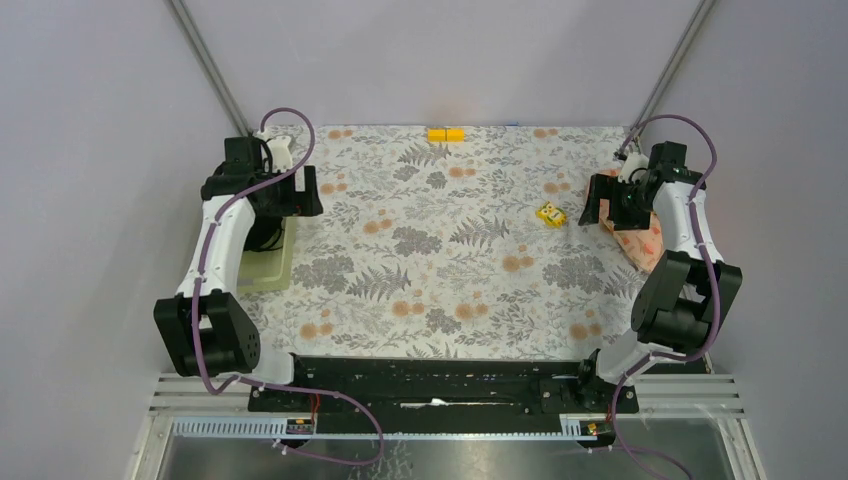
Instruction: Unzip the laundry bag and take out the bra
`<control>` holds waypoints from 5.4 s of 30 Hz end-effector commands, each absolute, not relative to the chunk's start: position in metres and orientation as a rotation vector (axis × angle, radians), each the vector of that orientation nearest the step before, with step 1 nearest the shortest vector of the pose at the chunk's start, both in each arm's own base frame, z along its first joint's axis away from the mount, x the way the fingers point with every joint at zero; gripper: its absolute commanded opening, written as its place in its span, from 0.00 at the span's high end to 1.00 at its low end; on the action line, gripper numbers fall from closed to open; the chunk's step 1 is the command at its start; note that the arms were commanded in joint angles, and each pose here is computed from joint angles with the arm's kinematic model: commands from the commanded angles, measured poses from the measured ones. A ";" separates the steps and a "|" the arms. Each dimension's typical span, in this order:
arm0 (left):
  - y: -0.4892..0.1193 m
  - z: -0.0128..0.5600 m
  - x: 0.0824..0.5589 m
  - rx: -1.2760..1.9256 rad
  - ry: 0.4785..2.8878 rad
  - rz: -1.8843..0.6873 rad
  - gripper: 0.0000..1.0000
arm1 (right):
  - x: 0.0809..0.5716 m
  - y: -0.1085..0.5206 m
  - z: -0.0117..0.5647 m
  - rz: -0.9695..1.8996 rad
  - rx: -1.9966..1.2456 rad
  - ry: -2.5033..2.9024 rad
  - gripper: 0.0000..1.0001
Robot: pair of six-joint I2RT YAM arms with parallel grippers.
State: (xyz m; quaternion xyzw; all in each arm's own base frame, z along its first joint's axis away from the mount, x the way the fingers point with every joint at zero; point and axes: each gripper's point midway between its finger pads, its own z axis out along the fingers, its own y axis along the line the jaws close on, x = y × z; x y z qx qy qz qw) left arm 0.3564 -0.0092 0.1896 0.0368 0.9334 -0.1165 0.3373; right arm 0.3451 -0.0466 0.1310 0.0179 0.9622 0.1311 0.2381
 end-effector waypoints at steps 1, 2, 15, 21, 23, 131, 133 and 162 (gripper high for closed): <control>-0.011 0.216 0.369 0.116 2.336 -0.257 0.01 | 0.348 -0.050 0.141 0.313 0.008 2.612 0.00; -0.012 0.214 0.369 0.117 2.346 -0.265 0.01 | 0.349 -0.053 0.142 0.295 0.000 2.609 0.00; -0.024 0.220 0.375 0.125 2.356 -0.338 0.01 | 0.384 -0.142 0.124 -0.264 0.022 2.695 0.00; -0.026 0.214 0.374 0.130 2.369 -0.341 0.01 | 0.395 -0.167 0.106 -0.414 -0.099 2.734 0.00; -0.027 0.214 0.374 0.132 2.369 -0.349 0.01 | 0.399 -0.170 0.099 -0.418 -0.129 2.755 0.00; -0.147 0.201 0.336 0.644 1.982 -0.804 0.01 | 0.375 0.251 0.146 1.042 -0.669 2.556 0.19; -0.155 0.193 0.329 0.661 1.939 -0.798 0.01 | 0.366 0.260 0.144 1.062 -0.695 2.565 0.21; -0.270 0.093 0.268 1.226 1.549 -0.663 0.52 | 0.332 0.212 -0.012 0.659 -0.713 2.955 0.52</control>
